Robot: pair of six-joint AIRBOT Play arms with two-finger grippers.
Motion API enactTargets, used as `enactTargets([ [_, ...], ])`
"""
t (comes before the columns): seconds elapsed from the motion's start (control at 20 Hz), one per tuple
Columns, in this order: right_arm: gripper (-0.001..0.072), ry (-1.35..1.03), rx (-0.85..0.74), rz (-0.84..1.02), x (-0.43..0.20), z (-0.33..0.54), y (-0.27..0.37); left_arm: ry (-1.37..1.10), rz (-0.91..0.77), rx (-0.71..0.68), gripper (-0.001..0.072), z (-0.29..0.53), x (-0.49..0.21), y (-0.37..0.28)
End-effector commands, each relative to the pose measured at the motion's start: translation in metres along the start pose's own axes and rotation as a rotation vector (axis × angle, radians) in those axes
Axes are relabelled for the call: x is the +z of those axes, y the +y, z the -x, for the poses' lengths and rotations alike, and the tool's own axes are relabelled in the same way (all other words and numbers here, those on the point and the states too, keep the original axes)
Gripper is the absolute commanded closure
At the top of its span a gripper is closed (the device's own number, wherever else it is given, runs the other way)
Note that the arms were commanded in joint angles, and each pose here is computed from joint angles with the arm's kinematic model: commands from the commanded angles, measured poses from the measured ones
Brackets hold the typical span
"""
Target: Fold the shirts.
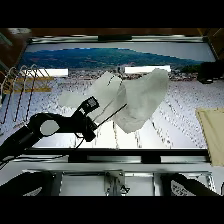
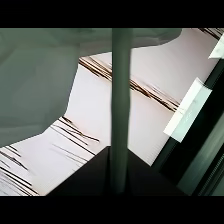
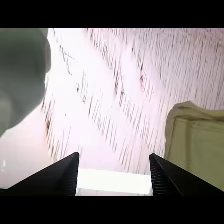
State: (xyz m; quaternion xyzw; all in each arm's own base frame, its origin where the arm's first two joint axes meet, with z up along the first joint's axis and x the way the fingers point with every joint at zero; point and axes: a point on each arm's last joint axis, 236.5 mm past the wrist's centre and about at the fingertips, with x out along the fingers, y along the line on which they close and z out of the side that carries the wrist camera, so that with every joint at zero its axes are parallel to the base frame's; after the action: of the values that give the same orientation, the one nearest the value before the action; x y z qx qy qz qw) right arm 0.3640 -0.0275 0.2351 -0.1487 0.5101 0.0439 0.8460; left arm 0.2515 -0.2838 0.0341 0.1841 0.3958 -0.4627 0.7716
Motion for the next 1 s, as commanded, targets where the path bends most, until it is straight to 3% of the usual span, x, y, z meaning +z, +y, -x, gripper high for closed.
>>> enactTargets([
  [0.0,0.0167,-0.079,0.137,0.580,0.009,-0.026,-0.004,0.013,-0.038,-0.002,0.0664,0.006,0.003,0.000],
  [0.1,0.0167,-0.149,0.240,0.814,0.022,-0.041,0.024,0.043,-0.060,-0.001,0.0664,0.007,-0.003,0.000],
  [0.2,0.0167,-0.151,0.274,0.924,0.028,-0.058,0.039,0.098,-0.088,0.011,0.0664,0.007,-0.015,0.004],
  [0.55,0.0134,-0.149,0.464,1.078,0.032,-0.086,0.112,0.175,-0.182,0.108,0.0664,0.009,-0.031,0.030],
  [0.95,0.0134,-0.146,0.533,1.121,0.033,-0.099,0.140,0.118,-0.232,0.142,0.0664,0.009,-0.015,0.037],
])
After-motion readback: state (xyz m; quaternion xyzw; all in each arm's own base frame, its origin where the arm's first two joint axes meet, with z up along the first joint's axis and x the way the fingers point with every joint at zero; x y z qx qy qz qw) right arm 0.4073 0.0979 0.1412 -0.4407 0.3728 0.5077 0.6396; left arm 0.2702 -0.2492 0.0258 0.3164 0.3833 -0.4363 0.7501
